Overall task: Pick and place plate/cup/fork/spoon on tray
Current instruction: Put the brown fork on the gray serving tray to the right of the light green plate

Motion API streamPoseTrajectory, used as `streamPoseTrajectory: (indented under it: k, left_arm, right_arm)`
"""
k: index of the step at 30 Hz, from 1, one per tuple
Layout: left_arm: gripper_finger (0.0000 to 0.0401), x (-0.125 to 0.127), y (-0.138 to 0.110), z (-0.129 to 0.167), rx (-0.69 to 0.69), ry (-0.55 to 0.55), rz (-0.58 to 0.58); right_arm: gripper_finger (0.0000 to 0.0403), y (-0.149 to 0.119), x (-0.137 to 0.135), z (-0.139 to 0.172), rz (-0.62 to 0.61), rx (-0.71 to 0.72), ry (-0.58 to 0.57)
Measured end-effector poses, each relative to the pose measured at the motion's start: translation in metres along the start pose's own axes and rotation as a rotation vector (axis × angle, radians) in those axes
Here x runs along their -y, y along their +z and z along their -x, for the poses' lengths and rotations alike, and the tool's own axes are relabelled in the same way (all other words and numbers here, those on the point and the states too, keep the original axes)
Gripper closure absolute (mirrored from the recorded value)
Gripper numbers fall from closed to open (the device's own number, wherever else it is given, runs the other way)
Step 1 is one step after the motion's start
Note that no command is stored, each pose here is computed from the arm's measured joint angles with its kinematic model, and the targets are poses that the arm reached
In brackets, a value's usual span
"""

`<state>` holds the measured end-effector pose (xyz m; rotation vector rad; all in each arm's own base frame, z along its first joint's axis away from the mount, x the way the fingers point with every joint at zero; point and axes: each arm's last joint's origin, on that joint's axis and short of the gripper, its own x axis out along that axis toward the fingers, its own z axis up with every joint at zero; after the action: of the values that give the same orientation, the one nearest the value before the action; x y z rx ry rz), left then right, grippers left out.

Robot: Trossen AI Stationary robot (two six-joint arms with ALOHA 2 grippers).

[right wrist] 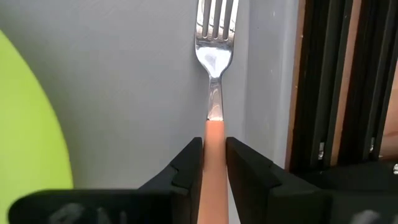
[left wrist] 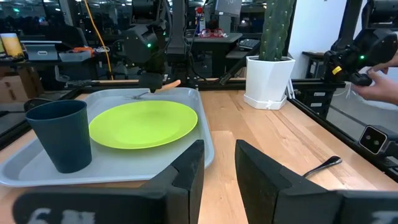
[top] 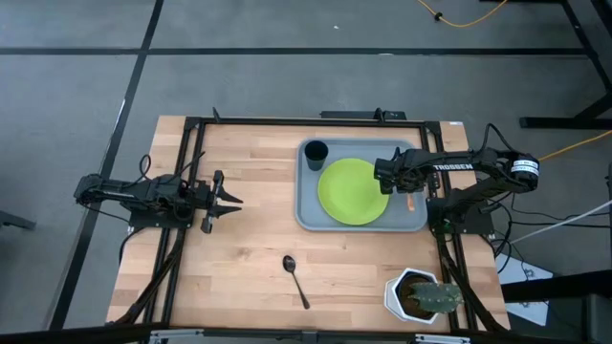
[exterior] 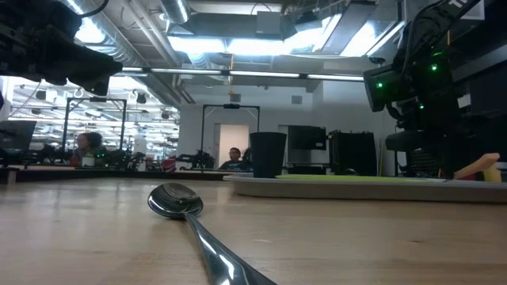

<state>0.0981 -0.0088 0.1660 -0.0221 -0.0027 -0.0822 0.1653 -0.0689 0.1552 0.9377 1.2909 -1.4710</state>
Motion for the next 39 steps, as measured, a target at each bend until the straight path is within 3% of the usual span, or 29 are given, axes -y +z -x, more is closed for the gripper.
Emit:
streamPoseTrajectory:
  k: [39]
  left_arm:
    - [0.0319,0.0000,0.0000,0.0000,0.000,0.000,0.000]
  right_arm:
    - [0.0326,-0.0043,-0.0036,0.0015,0.029,0.038,0.015]
